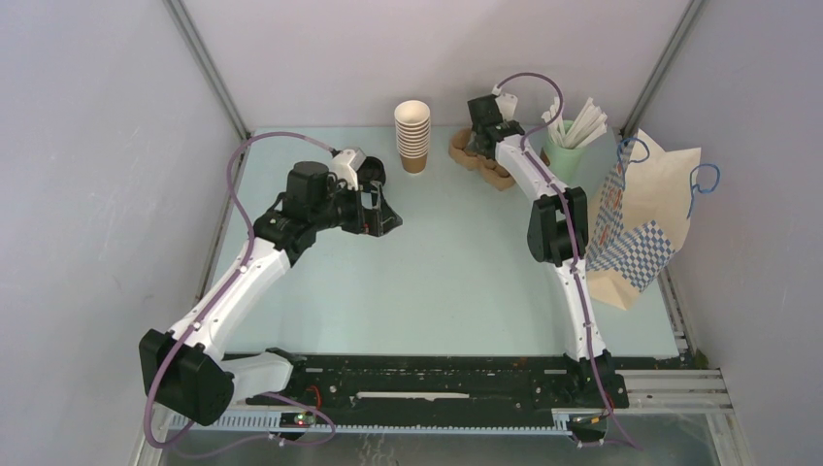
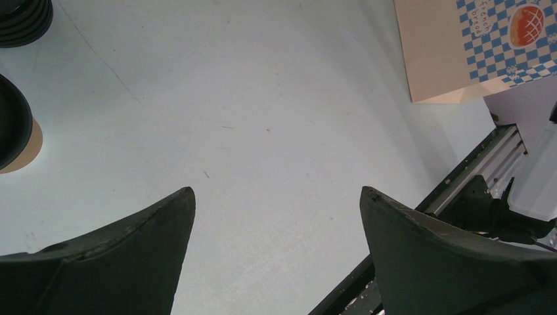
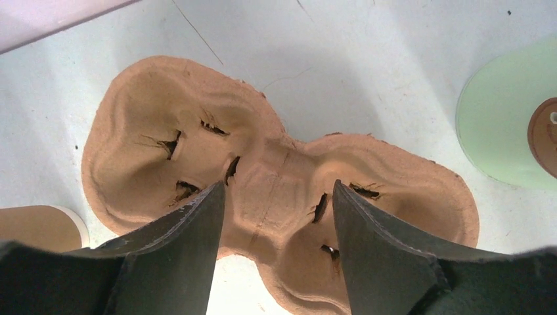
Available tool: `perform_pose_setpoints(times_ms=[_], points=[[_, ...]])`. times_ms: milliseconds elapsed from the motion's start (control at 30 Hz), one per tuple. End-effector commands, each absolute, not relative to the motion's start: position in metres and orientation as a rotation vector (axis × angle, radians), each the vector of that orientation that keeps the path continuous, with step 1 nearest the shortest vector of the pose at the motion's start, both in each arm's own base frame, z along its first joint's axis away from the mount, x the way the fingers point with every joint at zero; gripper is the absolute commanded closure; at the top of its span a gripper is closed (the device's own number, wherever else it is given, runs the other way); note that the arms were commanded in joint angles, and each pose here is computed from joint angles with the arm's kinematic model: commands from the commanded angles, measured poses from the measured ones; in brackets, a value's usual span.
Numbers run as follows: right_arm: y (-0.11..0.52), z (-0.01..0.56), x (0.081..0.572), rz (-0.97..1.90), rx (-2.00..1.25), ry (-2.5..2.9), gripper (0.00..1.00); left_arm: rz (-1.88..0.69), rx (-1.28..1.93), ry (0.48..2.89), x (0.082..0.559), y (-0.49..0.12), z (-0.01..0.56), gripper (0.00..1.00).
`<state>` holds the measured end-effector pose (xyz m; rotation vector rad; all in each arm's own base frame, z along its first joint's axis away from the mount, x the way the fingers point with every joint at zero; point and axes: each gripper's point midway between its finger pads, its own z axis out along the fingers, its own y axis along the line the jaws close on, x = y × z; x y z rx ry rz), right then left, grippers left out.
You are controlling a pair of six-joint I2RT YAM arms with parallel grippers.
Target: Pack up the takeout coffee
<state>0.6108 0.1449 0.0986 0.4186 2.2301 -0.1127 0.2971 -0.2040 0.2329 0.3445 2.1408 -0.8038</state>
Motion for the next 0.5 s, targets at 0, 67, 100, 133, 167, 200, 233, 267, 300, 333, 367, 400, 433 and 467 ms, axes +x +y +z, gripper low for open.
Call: perform_pose_setpoints(times_ms=[0, 67, 100, 133, 167, 200, 233, 267, 300, 333, 367, 400, 433, 467], points=[[0.1454, 0.1184, 0.6216, -0.119, 0.41, 2.169, 0.31, -0.832, 0.352, 2.123, 0.2962, -0.2073, 0.2335, 0.0], [0.1463, 0.1152, 0.6215, -0.113, 0.41, 2.176, 0.33, -0.833, 0.353, 2.121, 0.2962, -0.2075, 0.2342, 0.0], [0.1467, 0.1141, 0.6217, -0.104, 0.411, 2.18, 0.34, -0.833, 0.353, 2.122, 0.2962, -0.2076, 0.2338, 0.0], [0.1468, 0.1133, 0.622, -0.097, 0.412, 2.183, 0.35, -0.833, 0.353, 2.123, 0.2963, -0.2075, 0.2332, 0.0], [0.1472, 0.1116, 0.6222, -0.095, 0.412, 2.185, 0.36, -0.833, 0.353, 2.123, 0.2962, -0.2075, 0.2334, 0.0], [0.1475, 0.1116, 0.6223, -0.093, 0.412, 2.186, 0.38, -0.833, 0.353, 2.124, 0.2963, -0.2075, 0.2331, 0.0], [0.1487, 0.1107, 0.6223, -0.09, 0.411, 2.187, 0.38, -0.833, 0.353, 2.123, 0.2965, -0.2076, 0.2333, 0.0], [0.1484, 0.1113, 0.6227, -0.087, 0.413, 2.186, 0.39, -0.834, 0.353, 2.125, 0.2963, -0.2077, 0.2327, 0.0], [0.1483, 0.1108, 0.623, -0.086, 0.412, 2.187, 0.38, -0.834, 0.353, 2.125, 0.2965, -0.2078, 0.2328, 0.0], [0.1483, 0.1107, 0.6236, -0.084, 0.412, 2.186, 0.38, -0.836, 0.354, 2.126, 0.2963, -0.208, 0.2325, 0.0], [0.1486, 0.111, 0.624, -0.083, 0.41, 2.185, 0.38, -0.836, 0.354, 2.127, 0.2962, -0.208, 0.2322, 0.0], [0.1488, 0.1111, 0.6239, -0.085, 0.41, 2.185, 0.39, -0.836, 0.354, 2.127, 0.2962, -0.208, 0.2321, 0.0], [0.1484, 0.1105, 0.6244, -0.086, 0.409, 2.185, 0.4, -0.837, 0.355, 2.124, 0.2962, -0.2081, 0.233, 0.0], [0.1486, 0.1109, 0.6244, -0.087, 0.408, 2.184, 0.42, -0.836, 0.355, 2.125, 0.2961, -0.208, 0.233, 0.0]])
